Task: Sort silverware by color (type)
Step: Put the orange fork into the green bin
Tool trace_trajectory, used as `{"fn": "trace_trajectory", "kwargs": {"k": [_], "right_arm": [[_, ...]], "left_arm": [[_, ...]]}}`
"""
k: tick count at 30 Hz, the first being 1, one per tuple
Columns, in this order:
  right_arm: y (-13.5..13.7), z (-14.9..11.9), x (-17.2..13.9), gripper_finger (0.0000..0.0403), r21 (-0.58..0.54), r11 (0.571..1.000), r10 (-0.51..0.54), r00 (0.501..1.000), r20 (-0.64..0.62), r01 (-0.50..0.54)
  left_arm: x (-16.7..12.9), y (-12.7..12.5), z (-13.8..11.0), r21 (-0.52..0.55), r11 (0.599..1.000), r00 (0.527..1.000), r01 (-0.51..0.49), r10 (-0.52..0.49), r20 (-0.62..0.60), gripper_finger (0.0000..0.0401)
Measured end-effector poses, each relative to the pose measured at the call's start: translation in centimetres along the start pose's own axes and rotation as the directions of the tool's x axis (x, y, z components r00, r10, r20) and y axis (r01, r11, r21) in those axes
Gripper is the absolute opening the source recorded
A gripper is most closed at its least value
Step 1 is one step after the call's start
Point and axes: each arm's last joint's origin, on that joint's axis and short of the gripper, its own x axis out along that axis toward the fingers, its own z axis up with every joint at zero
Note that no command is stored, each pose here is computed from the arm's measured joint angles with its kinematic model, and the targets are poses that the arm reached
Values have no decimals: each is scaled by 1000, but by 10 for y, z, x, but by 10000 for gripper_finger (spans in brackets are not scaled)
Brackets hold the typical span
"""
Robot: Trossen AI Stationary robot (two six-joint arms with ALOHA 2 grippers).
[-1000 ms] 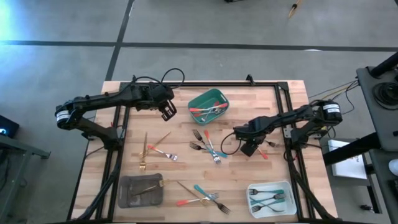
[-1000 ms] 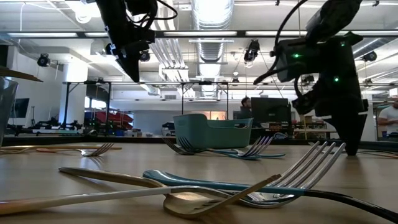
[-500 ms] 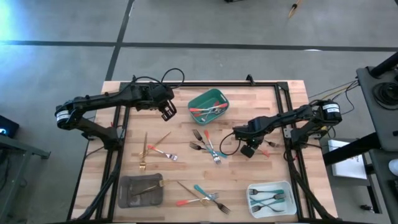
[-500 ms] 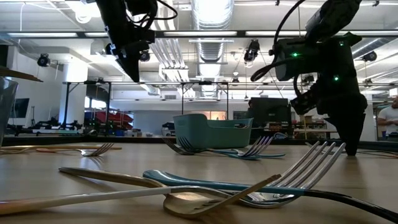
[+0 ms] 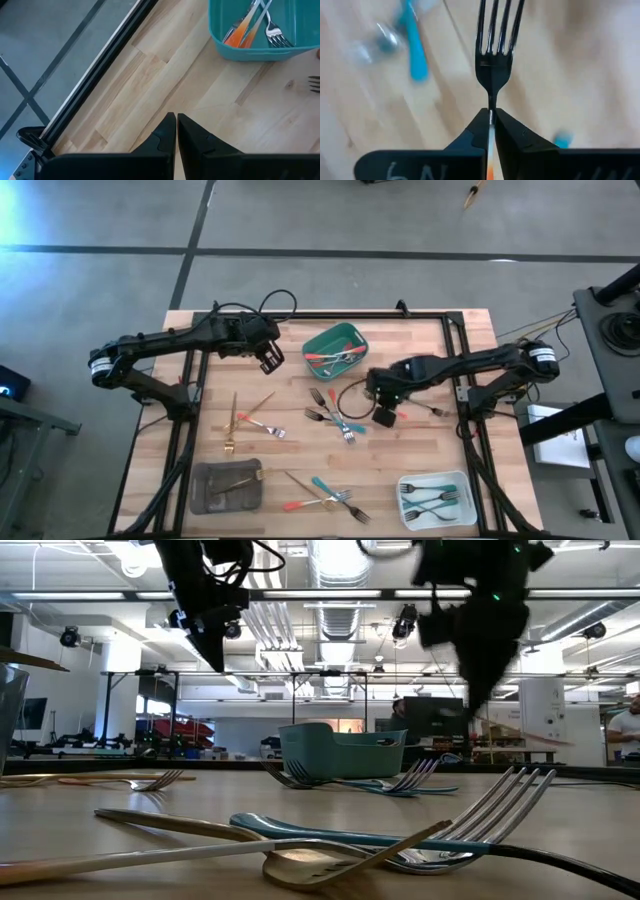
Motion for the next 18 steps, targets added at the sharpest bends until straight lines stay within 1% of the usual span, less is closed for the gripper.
{"fn": "trace_trajectory", "kwargs": {"k": [2,3,4,6,8,9,10,14,18], "right_arm": [[3,15,-10,10,-141,989,-24,992,123,41],[4,22,-13,10,-220,973,-30,983,183,71],[6,31,-17,10,-302,948,-23,969,245,98],[8,48,-26,9,-453,875,11,930,368,169],[7,63,-32,9,-541,804,25,895,446,247],[4,71,-35,9,-553,786,24,880,474,277],[0,79,-36,9,-550,780,16,869,495,299],[-27,103,-35,9,-500,796,-50,861,506,340],[-56,123,-24,9,-492,790,-97,867,489,366]], "left_arm": [[0,0,0,-8,1000,1000,0,0,1,0],[0,0,0,-11,1000,1000,0,0,2,0],[0,0,0,-13,1000,1000,0,0,2,0],[0,0,0,-23,1000,1000,1,-1,3,0],[0,0,0,-36,999,1000,0,0,3,0],[0,0,0,-38,999,1000,0,0,2,0],[0,0,0,-41,999,1000,0,0,1,0],[0,0,0,-73,997,1000,-1,1,-4,0],[0,0,-1,-90,996,1000,-1,1,-6,0]]}}
